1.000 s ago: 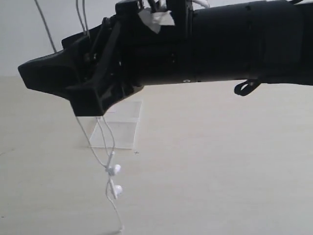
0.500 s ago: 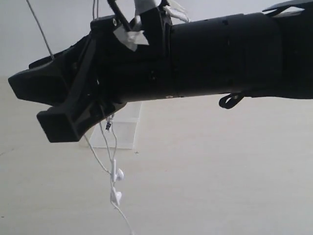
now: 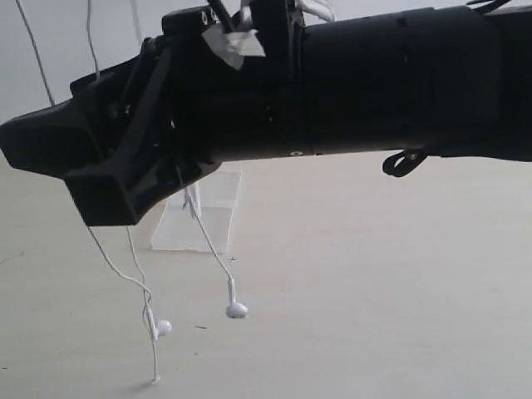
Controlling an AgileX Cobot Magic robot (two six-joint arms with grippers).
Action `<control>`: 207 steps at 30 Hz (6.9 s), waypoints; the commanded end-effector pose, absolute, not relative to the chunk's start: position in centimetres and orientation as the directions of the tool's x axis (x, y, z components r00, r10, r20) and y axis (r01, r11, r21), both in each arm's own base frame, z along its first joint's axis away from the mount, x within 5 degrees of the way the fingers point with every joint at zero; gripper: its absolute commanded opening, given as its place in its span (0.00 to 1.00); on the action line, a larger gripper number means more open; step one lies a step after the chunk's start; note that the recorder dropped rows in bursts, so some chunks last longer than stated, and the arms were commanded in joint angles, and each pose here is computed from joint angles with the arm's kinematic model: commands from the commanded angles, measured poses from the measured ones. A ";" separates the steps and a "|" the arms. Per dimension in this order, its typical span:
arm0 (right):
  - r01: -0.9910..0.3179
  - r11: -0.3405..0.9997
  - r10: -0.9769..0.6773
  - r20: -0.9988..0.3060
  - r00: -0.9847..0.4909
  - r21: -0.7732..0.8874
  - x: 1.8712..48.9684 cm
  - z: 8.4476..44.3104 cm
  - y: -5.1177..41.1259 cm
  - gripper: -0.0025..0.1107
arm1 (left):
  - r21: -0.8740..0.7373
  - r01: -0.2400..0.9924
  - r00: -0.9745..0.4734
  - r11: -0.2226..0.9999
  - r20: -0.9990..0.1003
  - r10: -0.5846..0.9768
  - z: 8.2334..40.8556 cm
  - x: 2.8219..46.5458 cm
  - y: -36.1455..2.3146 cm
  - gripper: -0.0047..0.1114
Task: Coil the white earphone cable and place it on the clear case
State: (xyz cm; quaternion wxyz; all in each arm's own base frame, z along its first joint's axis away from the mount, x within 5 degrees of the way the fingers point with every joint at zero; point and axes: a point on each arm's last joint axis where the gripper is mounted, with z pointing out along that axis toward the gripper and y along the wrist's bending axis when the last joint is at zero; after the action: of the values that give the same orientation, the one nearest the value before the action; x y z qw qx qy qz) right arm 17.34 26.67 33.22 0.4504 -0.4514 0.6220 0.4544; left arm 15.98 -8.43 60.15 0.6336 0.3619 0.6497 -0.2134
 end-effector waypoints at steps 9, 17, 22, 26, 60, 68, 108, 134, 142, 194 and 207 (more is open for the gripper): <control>-0.944 0.259 -0.161 -0.955 -0.251 0.204 18.3 32.5 27.0 0.64 | 0.176 0.748 0.074 0.640 -0.980 0.183 60.4 15.5 -8.5 0.04; -0.939 0.277 -0.162 -0.953 -0.256 0.205 18.5 32.4 27.0 0.50 | 0.178 0.741 0.082 0.648 -0.981 0.175 60.5 15.5 -8.5 0.04; -0.939 0.276 -0.162 -0.953 -0.256 0.205 18.5 32.4 27.0 0.44 | 0.179 0.740 0.082 0.649 -0.981 0.177 60.5 15.5 -8.5 0.04; -0.941 0.269 -0.161 -0.953 -0.255 0.207 18.4 32.4 27.0 0.30 | 0.184 0.734 0.082 0.653 -0.980 0.184 60.5 15.6 -8.4 0.04; -0.878 0.463 -0.060 -0.984 -0.170 0.124 13.6 41.0 18.7 0.02 | 0.244 0.269 -0.665 0.932 -0.653 0.363 44.8 19.1 -2.4 0.04; -0.866 0.486 -0.035 -0.987 -0.156 0.119 13.8 41.3 18.5 0.02 | 0.154 0.329 -0.753 0.932 -0.553 0.357 38.4 20.0 -3.3 0.04; -0.841 0.534 -0.018 -0.993 -0.116 0.088 15.7 42.0 20.0 0.02 | -0.277 0.457 -0.770 0.845 -0.599 0.220 29.0 21.1 -7.5 0.64; -0.838 0.544 -0.115 -0.985 -0.129 0.046 17.4 39.7 21.7 0.02 | -0.020 0.702 -0.342 0.712 -0.887 0.312 35.6 17.2 -7.8 0.76; -0.849 0.527 -0.153 -0.978 -0.145 0.044 17.6 38.9 22.2 0.02 | 0.011 0.710 -0.261 0.704 -0.925 0.277 36.3 17.4 -8.0 0.76; -0.938 0.346 -0.663 -0.697 -0.272 0.036 20.5 43.8 26.9 0.02 | 0.092 0.756 -0.126 0.648 -0.951 0.282 37.2 17.1 -8.5 0.76; -0.932 0.359 -0.597 -0.755 -0.272 0.052 20.7 44.3 27.4 0.02 | -0.017 0.813 -0.232 0.583 -0.926 0.298 34.9 19.3 -9.8 0.76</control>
State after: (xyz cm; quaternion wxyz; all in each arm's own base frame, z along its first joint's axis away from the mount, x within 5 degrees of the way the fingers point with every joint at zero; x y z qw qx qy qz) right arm 20.68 27.28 43.96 0.3168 -0.5124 0.7591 0.2468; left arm 18.91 -9.26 35.02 0.4987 0.3694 0.7439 -0.2479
